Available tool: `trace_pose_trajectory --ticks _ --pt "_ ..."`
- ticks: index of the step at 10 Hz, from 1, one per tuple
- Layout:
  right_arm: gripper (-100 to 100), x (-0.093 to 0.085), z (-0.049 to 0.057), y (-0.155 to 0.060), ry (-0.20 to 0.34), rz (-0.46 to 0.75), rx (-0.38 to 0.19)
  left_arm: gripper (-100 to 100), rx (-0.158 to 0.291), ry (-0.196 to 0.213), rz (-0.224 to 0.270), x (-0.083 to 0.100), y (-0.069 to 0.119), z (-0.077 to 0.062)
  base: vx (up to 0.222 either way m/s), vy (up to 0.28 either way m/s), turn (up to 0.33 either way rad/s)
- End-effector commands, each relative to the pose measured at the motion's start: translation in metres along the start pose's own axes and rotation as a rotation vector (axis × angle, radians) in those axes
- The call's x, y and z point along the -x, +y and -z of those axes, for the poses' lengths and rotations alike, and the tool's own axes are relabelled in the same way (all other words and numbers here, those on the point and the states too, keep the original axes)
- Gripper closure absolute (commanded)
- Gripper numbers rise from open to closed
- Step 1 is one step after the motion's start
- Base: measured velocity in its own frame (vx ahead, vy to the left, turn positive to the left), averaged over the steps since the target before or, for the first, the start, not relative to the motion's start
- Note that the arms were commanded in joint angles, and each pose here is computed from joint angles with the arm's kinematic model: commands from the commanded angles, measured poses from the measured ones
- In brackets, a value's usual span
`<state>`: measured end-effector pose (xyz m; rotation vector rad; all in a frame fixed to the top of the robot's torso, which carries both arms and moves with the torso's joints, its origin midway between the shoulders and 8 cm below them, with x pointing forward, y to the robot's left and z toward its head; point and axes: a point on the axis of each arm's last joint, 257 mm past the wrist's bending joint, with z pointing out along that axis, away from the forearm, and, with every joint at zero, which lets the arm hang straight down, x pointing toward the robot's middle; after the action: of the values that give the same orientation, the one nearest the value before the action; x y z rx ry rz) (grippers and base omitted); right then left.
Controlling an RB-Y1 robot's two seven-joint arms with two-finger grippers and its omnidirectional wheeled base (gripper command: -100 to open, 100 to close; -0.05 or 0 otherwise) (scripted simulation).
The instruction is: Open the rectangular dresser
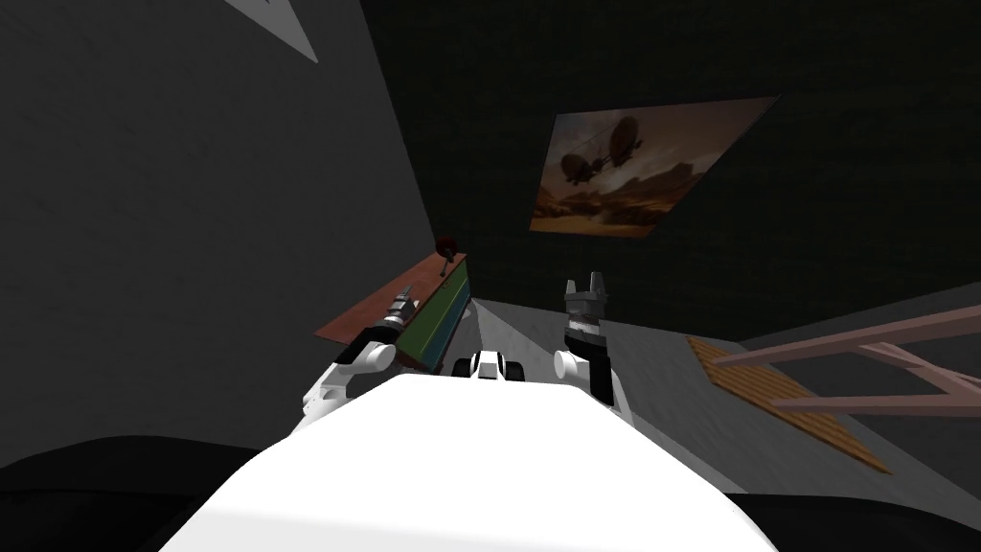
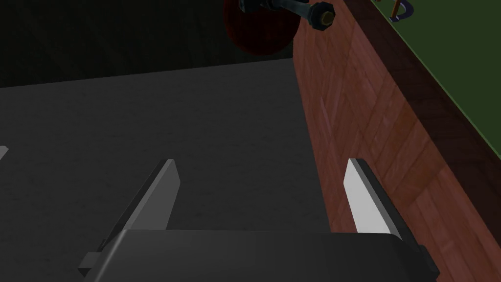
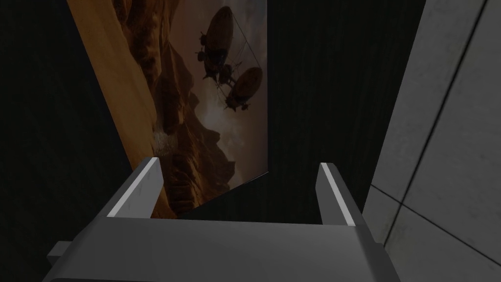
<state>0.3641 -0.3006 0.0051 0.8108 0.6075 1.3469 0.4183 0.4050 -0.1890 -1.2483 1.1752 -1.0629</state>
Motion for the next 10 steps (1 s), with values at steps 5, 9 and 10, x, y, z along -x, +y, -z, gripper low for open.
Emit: trace_pose_trajectory --ticks 5,9,10 --pt "0 0.000 0.000 0.000 0.000 0.000 0.000 -100 0.246 -0.007 -0.017 0.038 0.072 0.000 0.088 -0.039 -0.084" --pt "0 0.000 0.000 0.000 0.000 0.000 0.000 -100 0.395 -0.015 -0.023 0.065 0.111 0.009 0.117 -0.038 -0.113" --pt "0 0.000 0.000 0.000 0.000 0.000 0.000 -100 0.437 -0.018 -0.024 0.073 0.122 0.012 0.077 -0.015 -0.085"
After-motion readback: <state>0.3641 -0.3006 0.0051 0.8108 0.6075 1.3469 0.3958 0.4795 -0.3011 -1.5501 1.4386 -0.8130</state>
